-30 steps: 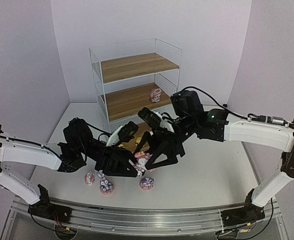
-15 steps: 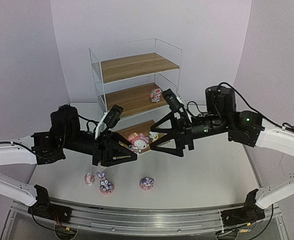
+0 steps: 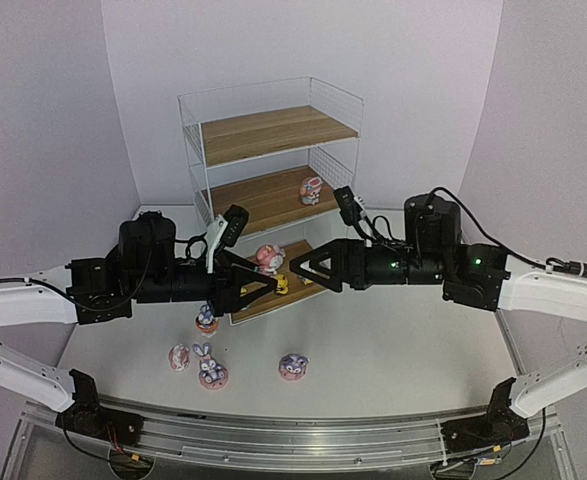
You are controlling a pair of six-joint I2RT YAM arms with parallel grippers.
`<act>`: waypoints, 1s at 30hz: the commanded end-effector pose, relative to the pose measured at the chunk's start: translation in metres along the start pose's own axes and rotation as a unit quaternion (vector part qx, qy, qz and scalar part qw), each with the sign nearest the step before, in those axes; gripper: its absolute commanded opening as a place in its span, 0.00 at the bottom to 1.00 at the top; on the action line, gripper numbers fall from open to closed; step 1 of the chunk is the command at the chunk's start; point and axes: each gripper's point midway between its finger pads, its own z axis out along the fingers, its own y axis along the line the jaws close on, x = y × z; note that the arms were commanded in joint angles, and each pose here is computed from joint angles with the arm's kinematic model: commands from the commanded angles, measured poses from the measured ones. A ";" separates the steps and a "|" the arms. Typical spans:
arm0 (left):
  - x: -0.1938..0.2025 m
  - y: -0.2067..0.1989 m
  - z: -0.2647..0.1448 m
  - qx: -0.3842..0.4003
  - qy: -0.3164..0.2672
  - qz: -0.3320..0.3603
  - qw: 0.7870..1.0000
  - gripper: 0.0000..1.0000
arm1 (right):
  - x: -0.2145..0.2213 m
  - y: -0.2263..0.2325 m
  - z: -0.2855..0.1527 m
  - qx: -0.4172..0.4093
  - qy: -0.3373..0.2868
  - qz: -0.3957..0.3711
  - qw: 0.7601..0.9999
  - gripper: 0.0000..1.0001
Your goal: Place and organize the plastic toys onto the shelf
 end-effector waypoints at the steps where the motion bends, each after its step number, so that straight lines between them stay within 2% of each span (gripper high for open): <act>1: -0.030 0.002 0.002 -0.022 -0.037 0.022 0.999 0.00 | -0.032 0.018 0.017 -0.039 -0.051 0.034 0.997 0.93; 7: -0.028 0.003 0.006 -0.025 -0.036 0.018 0.999 0.00 | -0.036 0.012 0.037 -0.032 -0.070 0.049 0.996 0.91; 22: -0.029 0.008 0.010 -0.045 -0.030 0.025 0.998 0.00 | -0.037 0.004 0.056 0.003 -0.095 0.059 0.994 0.66; 30: -0.026 0.011 0.012 -0.054 -0.019 0.033 0.998 0.00 | -0.039 0.003 0.057 0.014 -0.103 0.072 0.992 0.65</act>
